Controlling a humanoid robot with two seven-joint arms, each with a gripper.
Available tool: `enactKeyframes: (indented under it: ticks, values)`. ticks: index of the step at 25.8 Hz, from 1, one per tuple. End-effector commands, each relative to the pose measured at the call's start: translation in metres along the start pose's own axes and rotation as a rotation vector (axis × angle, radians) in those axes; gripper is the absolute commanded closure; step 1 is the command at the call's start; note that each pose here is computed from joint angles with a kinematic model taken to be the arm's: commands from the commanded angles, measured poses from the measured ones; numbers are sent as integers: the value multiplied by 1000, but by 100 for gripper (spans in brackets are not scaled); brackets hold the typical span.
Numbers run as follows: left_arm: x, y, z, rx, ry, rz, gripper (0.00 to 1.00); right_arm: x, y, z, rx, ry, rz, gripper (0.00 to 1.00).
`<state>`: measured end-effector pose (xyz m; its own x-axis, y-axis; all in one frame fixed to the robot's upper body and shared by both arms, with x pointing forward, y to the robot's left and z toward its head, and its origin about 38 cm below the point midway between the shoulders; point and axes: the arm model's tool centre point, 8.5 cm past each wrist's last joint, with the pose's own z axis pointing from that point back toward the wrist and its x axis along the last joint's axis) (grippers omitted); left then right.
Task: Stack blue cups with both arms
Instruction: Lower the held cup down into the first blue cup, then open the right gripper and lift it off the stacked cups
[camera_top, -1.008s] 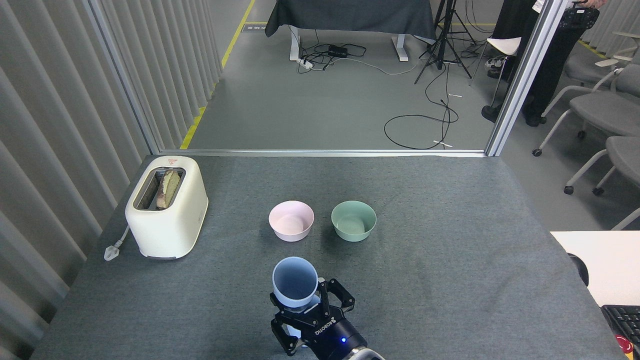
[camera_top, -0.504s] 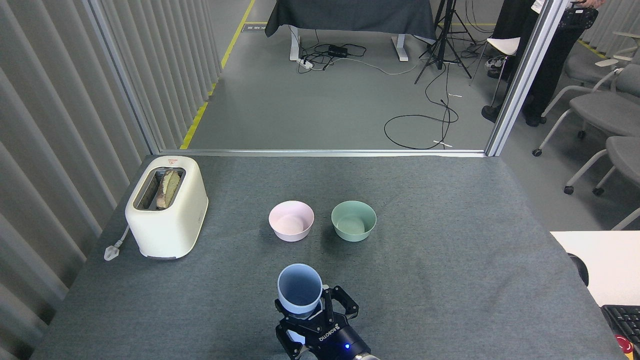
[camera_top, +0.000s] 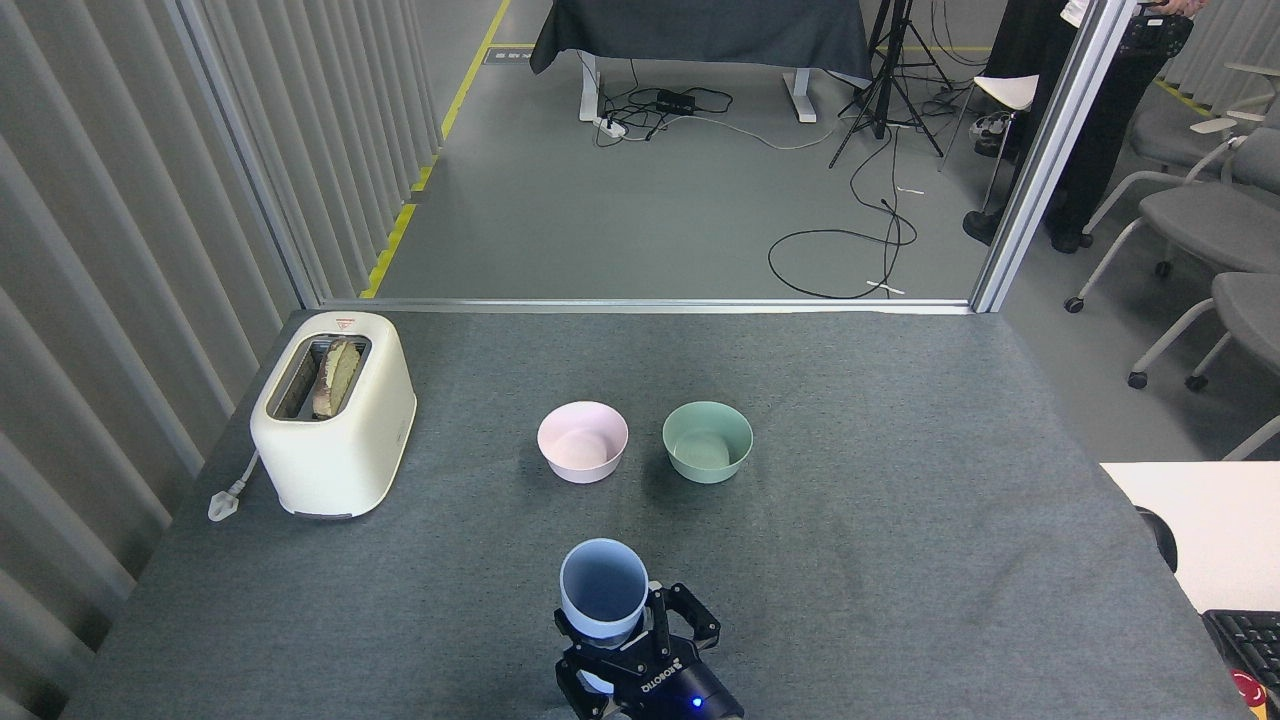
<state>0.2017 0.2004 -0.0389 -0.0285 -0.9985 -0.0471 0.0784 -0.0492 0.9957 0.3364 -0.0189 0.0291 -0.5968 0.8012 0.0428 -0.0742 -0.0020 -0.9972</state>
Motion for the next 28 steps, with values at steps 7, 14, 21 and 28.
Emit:
enactKeyframes:
  ticks: [7,14,21,28]
  values:
    - [-3,0,0,0,7,-2,0,1,9,5,24,13,-10,36]
    - [-3,0,0,0,8,-3,0,-3,7,7,10,33,-10,1]
    - [-4,0,0,0,8,-3,0,-5,-58,6,-259,32,21,1]
    - [-6,1,-1,3,17,-6,0,-87,-36,56,-233,262,-19,1]
